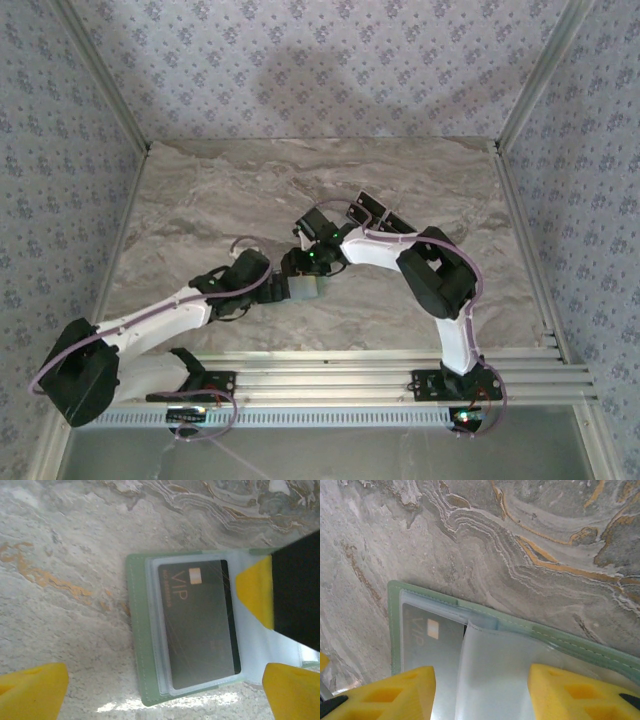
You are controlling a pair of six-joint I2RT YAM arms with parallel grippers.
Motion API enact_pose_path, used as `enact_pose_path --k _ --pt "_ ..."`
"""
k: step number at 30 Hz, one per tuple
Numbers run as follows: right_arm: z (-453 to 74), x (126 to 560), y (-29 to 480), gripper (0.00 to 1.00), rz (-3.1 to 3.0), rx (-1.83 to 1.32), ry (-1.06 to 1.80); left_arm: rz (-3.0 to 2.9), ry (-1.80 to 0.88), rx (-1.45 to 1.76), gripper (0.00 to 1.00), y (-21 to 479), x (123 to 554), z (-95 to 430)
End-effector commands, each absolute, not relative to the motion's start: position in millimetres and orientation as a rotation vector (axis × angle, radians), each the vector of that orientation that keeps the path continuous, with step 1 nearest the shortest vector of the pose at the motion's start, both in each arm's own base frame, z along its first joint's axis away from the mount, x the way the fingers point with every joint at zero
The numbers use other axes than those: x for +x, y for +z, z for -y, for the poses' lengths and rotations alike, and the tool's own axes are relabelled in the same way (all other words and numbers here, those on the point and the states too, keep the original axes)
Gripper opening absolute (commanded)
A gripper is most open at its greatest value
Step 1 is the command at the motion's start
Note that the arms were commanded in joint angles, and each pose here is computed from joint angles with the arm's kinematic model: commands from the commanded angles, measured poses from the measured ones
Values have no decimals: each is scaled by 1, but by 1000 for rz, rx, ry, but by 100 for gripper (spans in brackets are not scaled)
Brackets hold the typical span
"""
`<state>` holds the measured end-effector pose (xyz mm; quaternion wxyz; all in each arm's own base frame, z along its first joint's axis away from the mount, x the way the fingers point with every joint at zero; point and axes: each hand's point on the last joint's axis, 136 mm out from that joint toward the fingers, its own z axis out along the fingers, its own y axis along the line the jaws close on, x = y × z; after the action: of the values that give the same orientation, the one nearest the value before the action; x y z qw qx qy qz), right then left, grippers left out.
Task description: Put the credit cards into the card holder
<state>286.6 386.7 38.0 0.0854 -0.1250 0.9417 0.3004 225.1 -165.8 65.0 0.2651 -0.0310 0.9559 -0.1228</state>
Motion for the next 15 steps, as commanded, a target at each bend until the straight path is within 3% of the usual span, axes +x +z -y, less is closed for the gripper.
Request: enact_pose_path --k 1,15 --pt "-379 270 12 54 -2913 -323 851 -2563 -366 -87 100 67 225 173" --pt "-378 268 7 54 -2922 -314 851 -2553 -338 20 100 66 240 201"
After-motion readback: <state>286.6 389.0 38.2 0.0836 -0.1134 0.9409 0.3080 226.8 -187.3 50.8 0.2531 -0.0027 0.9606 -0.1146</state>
